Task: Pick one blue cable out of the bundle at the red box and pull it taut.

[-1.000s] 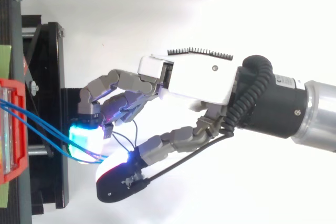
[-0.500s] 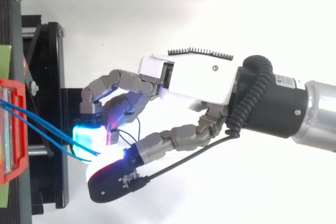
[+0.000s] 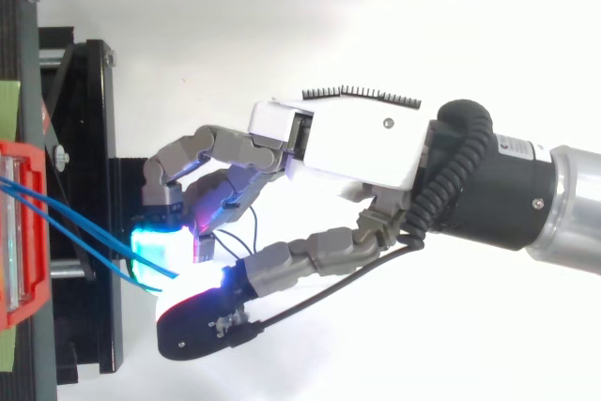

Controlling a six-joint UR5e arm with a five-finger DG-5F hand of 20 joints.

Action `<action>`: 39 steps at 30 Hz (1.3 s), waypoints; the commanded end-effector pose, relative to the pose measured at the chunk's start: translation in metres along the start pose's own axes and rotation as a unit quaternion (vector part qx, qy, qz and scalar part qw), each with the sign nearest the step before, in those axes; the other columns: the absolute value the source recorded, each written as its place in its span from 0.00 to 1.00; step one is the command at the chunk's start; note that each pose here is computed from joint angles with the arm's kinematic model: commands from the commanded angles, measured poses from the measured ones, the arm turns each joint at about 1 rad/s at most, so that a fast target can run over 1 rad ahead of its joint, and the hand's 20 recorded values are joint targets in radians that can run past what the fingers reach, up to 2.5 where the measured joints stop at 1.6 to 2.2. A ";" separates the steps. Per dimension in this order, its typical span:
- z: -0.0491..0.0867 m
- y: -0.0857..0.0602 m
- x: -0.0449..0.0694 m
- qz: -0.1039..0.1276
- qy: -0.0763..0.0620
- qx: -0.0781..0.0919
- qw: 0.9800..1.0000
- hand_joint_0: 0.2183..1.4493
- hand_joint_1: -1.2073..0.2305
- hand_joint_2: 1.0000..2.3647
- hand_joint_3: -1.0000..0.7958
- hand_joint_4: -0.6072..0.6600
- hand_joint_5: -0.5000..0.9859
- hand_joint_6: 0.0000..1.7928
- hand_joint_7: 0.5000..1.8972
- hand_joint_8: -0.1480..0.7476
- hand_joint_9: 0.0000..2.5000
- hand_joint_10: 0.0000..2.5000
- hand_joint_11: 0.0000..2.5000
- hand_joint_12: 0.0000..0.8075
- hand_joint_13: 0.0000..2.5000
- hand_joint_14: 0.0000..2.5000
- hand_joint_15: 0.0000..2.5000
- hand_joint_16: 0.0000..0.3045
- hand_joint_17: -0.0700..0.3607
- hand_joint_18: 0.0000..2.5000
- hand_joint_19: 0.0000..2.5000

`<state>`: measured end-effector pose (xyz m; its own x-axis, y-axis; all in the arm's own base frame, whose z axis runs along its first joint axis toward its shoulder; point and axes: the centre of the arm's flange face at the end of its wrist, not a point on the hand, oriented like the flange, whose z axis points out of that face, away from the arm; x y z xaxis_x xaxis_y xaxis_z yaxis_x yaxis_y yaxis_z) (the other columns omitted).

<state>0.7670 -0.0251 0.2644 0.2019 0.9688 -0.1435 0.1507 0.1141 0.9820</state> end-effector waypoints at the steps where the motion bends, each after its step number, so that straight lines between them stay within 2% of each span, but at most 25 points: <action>1: -0.001 0.000 -0.001 -0.002 0.001 0.005 1.000 0.41 0.21 0.01 0.42 0.44 0.21 0.51 0.47 0.54 0.35 0.01 0.34 0.50 0.26 0.00 0.09 0.18 0.45 0.32 0.13; 3: -0.001 0.000 -0.001 -0.003 0.000 0.006 1.000 0.42 0.18 0.01 0.35 0.50 0.20 0.50 0.46 0.53 0.32 0.01 0.33 0.50 0.24 0.00 0.09 0.18 0.45 0.30 0.12; 6: -0.002 0.000 -0.001 -0.003 0.002 0.006 1.000 0.43 0.18 0.00 0.28 0.50 0.20 0.49 0.43 0.51 0.30 0.01 0.33 0.50 0.22 0.00 0.08 0.18 0.45 0.28 0.11; 13: -0.002 0.000 0.000 -0.003 0.002 0.006 1.000 0.41 0.21 0.00 0.28 0.47 0.19 0.47 0.37 0.49 0.26 0.01 0.30 0.49 0.19 0.00 0.06 0.18 0.45 0.26 0.10; 15: -0.002 0.000 0.000 -0.002 0.002 0.007 1.000 0.28 0.23 0.00 0.28 0.49 0.19 0.46 0.36 0.51 0.26 0.01 0.31 0.50 0.18 0.00 0.07 0.18 0.45 0.25 0.12; 18: -0.003 -0.001 0.000 -0.004 0.002 0.011 1.000 0.23 0.28 0.00 0.28 0.53 0.21 0.45 0.35 0.55 0.30 0.01 0.32 0.53 0.20 0.00 0.08 0.20 0.47 0.27 0.13; 21: -0.003 0.000 0.001 -0.005 0.003 0.010 1.000 0.24 0.35 0.00 0.28 0.53 0.23 0.43 0.39 0.56 0.33 0.01 0.31 0.52 0.22 0.00 0.08 0.19 0.47 0.28 0.14; 25: -0.003 -0.001 0.000 -0.005 0.001 0.011 1.000 0.27 0.36 0.00 0.28 0.50 0.24 0.42 0.41 0.54 0.34 0.01 0.30 0.51 0.22 0.00 0.08 0.18 0.45 0.28 0.16; 31: -0.003 0.000 0.001 -0.004 0.003 0.011 1.000 0.31 0.32 0.01 0.35 0.50 0.24 0.43 0.45 0.55 0.35 0.01 0.31 0.50 0.22 0.00 0.09 0.18 0.45 0.27 0.16; 32: -0.003 -0.001 0.000 -0.005 0.001 0.012 1.000 0.31 0.31 0.01 0.37 0.50 0.24 0.43 0.48 0.55 0.35 0.01 0.31 0.50 0.23 0.00 0.09 0.18 0.45 0.28 0.15; 34: -0.003 -0.001 0.001 -0.006 0.002 0.012 1.000 0.31 0.28 0.01 0.42 0.49 0.23 0.45 0.46 0.55 0.35 0.01 0.32 0.50 0.23 0.00 0.09 0.18 0.45 0.28 0.15; 35: -0.003 -0.001 0.001 -0.006 0.002 0.012 1.000 0.31 0.28 0.02 0.50 0.48 0.23 0.48 0.44 0.55 0.35 0.01 0.32 0.50 0.23 0.00 0.08 0.18 0.45 0.28 0.15; 36: -0.003 -0.001 0.001 -0.005 0.002 0.012 1.000 0.31 0.28 0.02 0.56 0.45 0.23 0.49 0.51 0.55 0.35 0.01 0.32 0.50 0.23 0.00 0.09 0.18 0.45 0.29 0.15; 39: -0.003 -0.001 0.001 -0.005 0.002 0.012 1.000 0.32 0.27 0.01 0.63 0.39 0.23 0.50 0.57 0.58 0.36 0.01 0.32 0.54 0.24 0.00 0.08 0.20 0.48 0.31 0.14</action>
<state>0.7640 -0.0243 0.2639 0.1964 0.9684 -0.1536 0.1759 0.1193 0.9772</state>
